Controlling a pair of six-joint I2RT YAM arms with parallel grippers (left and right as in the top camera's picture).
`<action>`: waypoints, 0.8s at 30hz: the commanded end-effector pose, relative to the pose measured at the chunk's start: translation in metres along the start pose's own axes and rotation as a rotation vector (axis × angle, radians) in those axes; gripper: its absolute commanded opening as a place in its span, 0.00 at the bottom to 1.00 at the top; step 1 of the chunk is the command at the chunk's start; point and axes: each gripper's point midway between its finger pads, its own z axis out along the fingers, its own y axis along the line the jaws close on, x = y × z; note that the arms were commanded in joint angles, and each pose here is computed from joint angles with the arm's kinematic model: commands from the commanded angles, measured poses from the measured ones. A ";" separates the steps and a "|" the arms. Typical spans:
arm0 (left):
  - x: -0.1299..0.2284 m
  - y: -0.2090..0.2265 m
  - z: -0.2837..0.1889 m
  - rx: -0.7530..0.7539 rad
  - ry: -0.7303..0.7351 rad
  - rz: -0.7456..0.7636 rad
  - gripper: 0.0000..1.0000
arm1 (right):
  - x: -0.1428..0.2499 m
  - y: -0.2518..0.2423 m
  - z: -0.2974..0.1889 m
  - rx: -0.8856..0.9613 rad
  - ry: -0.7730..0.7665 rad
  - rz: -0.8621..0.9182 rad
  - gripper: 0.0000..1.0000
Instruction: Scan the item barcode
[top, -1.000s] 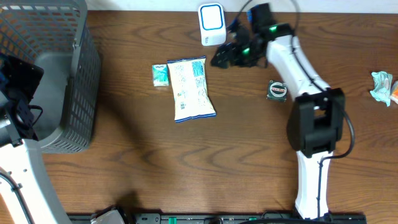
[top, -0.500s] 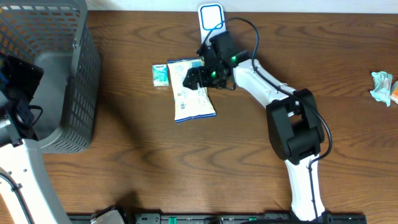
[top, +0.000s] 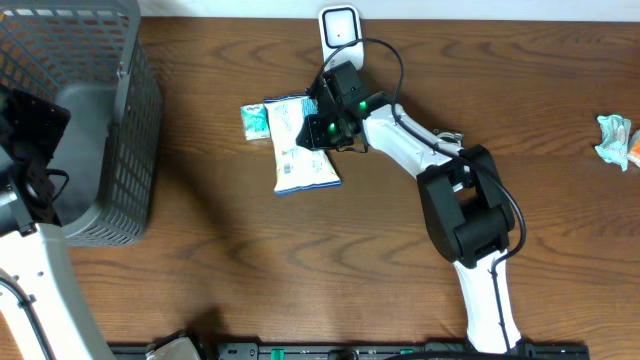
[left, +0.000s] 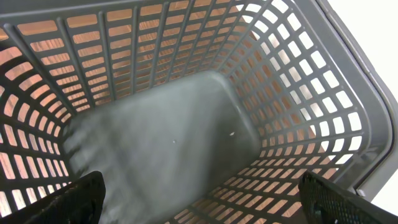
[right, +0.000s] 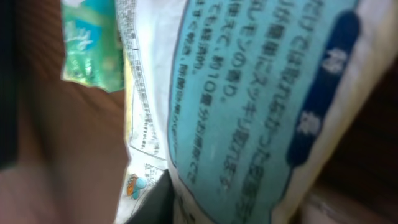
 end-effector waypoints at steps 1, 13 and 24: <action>-0.002 0.002 0.001 -0.010 -0.005 -0.010 0.98 | 0.014 -0.009 0.010 -0.004 0.051 0.024 0.01; -0.002 0.002 0.001 -0.010 -0.005 -0.010 0.98 | -0.045 0.027 -0.127 -0.365 -0.121 -0.078 0.01; -0.002 0.002 0.001 -0.010 -0.005 -0.010 0.98 | -0.066 0.043 -0.238 -0.710 -0.259 -0.218 0.01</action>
